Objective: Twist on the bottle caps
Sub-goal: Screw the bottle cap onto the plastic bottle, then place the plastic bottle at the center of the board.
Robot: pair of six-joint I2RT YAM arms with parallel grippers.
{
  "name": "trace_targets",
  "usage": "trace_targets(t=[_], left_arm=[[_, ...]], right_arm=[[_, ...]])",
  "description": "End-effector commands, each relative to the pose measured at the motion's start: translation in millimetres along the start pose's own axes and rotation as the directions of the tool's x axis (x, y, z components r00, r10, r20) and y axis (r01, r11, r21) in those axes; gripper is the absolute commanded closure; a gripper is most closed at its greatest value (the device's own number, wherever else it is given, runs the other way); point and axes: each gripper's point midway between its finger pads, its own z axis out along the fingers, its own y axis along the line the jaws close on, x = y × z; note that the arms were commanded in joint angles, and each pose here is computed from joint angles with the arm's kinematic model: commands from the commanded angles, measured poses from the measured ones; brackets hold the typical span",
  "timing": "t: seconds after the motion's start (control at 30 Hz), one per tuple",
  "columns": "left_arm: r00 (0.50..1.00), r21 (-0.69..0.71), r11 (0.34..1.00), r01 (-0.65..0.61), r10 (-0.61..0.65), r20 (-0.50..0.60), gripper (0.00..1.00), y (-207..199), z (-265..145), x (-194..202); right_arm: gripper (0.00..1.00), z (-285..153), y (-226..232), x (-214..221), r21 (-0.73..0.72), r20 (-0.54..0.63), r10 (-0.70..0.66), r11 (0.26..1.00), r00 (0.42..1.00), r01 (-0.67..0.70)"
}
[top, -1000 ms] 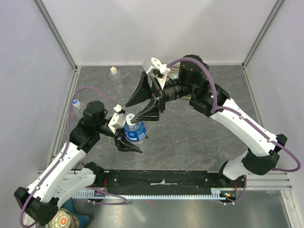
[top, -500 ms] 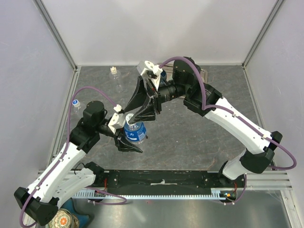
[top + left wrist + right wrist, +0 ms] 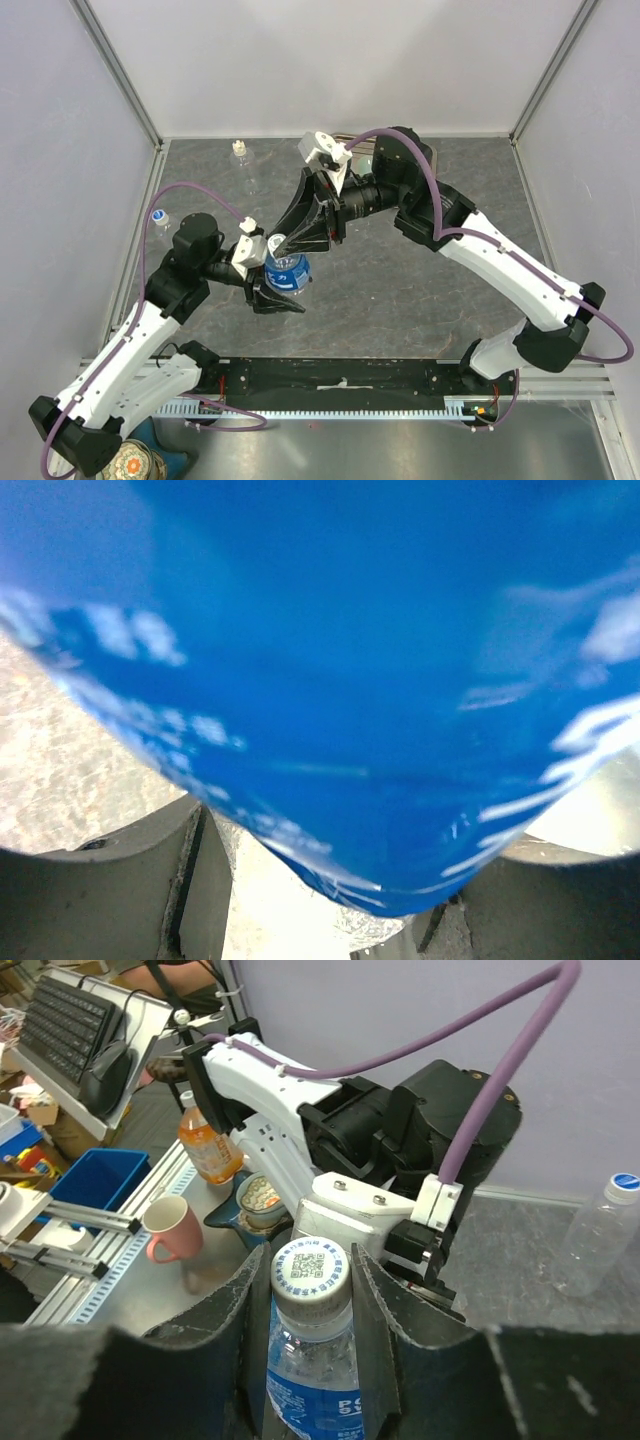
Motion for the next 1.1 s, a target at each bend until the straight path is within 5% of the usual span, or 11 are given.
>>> trace_targets(t=[0.0, 0.33, 0.43, 0.63, 0.83, 0.9, 1.07], left_arm=[[0.995, -0.211, 0.973, -0.089, 0.096, 0.02, 0.98, 33.3, -8.5, -29.7], [0.993, -0.512, 0.855, -0.084, 0.117, 0.032, 0.98, 80.0, -32.4, -53.0], [0.993, -0.528, 0.846, -0.077, 0.114, 0.038, 0.98, 81.2, -34.7, -55.7], [0.994, -0.53, 0.845, -0.073, 0.105, 0.03, 0.98, 80.5, -35.3, -51.3], [0.996, -0.515, 0.854, -0.073, 0.087, 0.004, 0.98, 78.3, -33.9, -34.7], [0.996, -0.495, 0.866, -0.07, 0.084, 0.005, 0.98, 74.2, -31.8, -30.8], [0.997, -0.476, 0.878, -0.059, 0.072, 0.01, 0.98, 69.5, -29.8, -26.6]], right_arm=[[0.9, -9.2, -14.2, -1.5, 0.151, 0.015, -0.01, 0.988, 1.0, 0.008], [1.0, -29.2, -93.7, 33.5, 0.635, 0.093, 0.074, 0.764, 0.993, -0.116], [1.0, -20.5, -103.4, 46.6, 0.7, 0.079, 0.078, 0.706, 0.994, -0.111], [1.0, 10.4, -97.8, 60.3, 0.685, 0.048, 0.084, 0.722, 0.995, -0.094], [0.58, -5.0, -87.6, 34.9, 0.704, 0.037, -0.011, 0.71, 0.999, -0.018], [0.37, -10.7, -83.0, 17.6, 0.71, 0.055, -0.048, 0.704, 0.997, -0.006], [0.27, -7.7, -80.4, 1.2, 0.695, 0.035, -0.082, 0.718, 0.996, 0.035]])
